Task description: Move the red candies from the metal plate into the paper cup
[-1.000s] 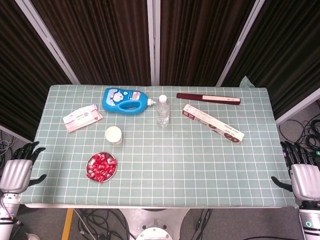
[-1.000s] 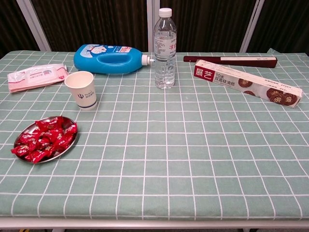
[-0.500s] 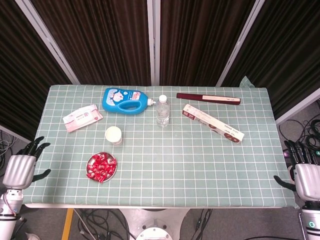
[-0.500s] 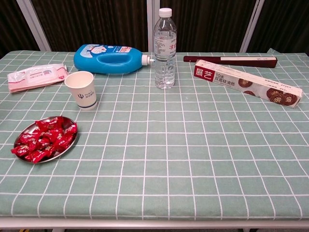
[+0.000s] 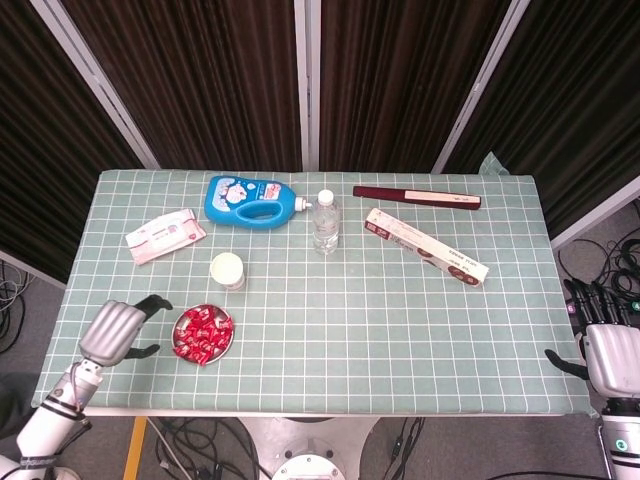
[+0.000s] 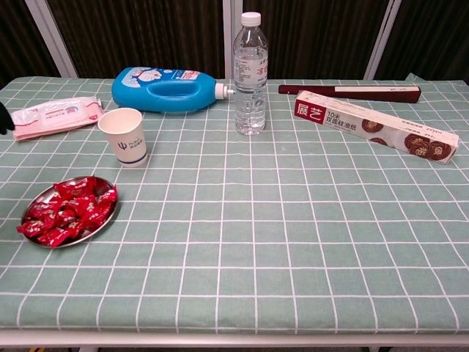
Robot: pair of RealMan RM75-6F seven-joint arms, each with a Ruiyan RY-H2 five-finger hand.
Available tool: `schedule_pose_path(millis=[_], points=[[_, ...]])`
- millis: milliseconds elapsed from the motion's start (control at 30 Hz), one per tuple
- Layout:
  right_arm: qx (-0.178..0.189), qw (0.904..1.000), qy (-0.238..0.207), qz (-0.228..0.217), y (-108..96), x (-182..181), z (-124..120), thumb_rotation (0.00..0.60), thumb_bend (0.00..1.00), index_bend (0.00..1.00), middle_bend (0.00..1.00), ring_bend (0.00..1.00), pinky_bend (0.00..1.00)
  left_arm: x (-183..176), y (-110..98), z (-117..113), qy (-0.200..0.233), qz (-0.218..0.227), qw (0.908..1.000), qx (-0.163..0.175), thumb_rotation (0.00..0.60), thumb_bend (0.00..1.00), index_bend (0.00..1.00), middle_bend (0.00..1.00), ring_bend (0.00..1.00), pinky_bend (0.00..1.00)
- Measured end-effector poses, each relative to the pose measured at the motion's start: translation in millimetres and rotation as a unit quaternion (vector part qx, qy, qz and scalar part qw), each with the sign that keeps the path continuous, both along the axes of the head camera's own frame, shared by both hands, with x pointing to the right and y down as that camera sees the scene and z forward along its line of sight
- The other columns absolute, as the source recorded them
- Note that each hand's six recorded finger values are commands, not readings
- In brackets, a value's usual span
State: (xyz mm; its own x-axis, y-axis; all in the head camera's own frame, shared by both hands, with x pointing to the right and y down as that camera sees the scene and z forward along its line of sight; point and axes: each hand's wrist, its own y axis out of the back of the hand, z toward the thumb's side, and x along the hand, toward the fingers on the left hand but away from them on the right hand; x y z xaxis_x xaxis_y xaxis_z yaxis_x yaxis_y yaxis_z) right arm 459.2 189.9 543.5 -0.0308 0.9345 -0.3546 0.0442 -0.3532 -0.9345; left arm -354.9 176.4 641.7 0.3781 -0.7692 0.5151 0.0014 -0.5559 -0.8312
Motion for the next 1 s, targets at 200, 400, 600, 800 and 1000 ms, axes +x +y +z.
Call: schedule_pose_path(millis=[200,400,600,800,1000], points=[[-0.003,1.0,0.001,0.004,1.0,1.4,-0.2,0.6,0.02,0.0,0.08,0.0,0.13,31.7,7.9,24.0,-0.006,0.04,0.9988,-0.028,0.6,0.13,0.36,0.44,0.85,1.0],[-0.006,1.0,0.002,0.006,1.3,2.8,0.7,0.6,0.02,0.0,0.08,0.0,0.13,42.7,14.1,44.5,-0.033,0.044,0.9971,-0.054,0.6,0.11,0.36,0.44,0.85,1.0],[-0.009,0.9999,0.002,0.009,1.7,5.1,1.2,0.6,0.02,0.0,0.08,0.0,0.14,52.4,19.7,60.5,-0.048,0.04,0.9952,-0.075,0.6,0.11,0.36,0.44,0.85,1.0],[-0.012,0.9999,0.002,0.011,1.3,6.6,2.3,0.6,0.02,0.0,0.08,0.0,0.14,63.0,18.8,69.9,-0.054,0.043,0.9946,-0.077,0.6,0.11,0.38,0.44,0.85,1.0],[-0.014,0.9998,0.001,0.012,1.6,8.3,2.8,0.6,0.02,0.0,0.08,0.0,0.16,64.7,17.2,79.1,-0.076,0.056,0.9926,-0.076,0.6,0.13,0.4,0.45,0.86,1.0]])
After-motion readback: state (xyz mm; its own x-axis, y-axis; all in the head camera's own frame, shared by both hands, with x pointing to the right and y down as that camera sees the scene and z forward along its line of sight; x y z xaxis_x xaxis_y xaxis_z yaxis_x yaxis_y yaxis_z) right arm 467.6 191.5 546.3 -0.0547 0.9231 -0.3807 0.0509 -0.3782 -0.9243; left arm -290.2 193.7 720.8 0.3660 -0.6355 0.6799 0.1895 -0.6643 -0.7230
